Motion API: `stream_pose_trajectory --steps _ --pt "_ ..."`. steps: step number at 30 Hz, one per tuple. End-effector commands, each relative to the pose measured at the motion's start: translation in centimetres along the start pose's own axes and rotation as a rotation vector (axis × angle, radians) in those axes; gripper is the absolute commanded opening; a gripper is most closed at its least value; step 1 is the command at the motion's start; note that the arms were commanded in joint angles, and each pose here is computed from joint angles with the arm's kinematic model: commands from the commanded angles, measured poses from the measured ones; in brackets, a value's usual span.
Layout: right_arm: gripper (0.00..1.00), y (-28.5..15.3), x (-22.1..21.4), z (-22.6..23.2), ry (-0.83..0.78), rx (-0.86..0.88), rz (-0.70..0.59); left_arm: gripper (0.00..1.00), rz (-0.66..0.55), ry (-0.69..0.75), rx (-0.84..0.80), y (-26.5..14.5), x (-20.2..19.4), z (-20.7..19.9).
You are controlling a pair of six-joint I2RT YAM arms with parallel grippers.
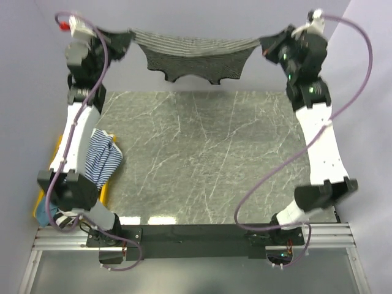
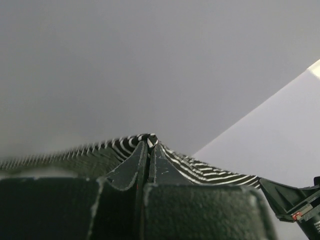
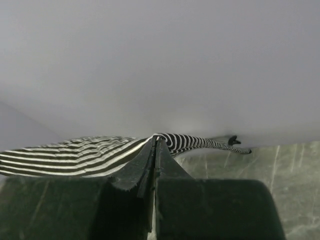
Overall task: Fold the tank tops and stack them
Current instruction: Flatten the tank top out
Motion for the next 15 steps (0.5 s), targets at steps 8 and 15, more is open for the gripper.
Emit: stream_pose_trajectory --steps 8,15 --pt "0.0 -9.8 -17.7 -13.5 0.154 -0.216 0.321 0.01 0.203 -0.234 0.145 -14.4 -14.7 5.7" --pt "0.28 -19.5 -28.8 -21.2 0.272 -0.368 0.531 0.01 0.535 -0.315 0.364 -27.3 -31.1 8.5"
Point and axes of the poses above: each gripper's point midway between its finger pads, its own y axis out along the fingers, its own z axis along the line the jaws close on, x = y × z, the point moved 2 cm from there along -y, back along the fingers, and after that the axes turned 10 degrees about y, right-handed, at the moved point
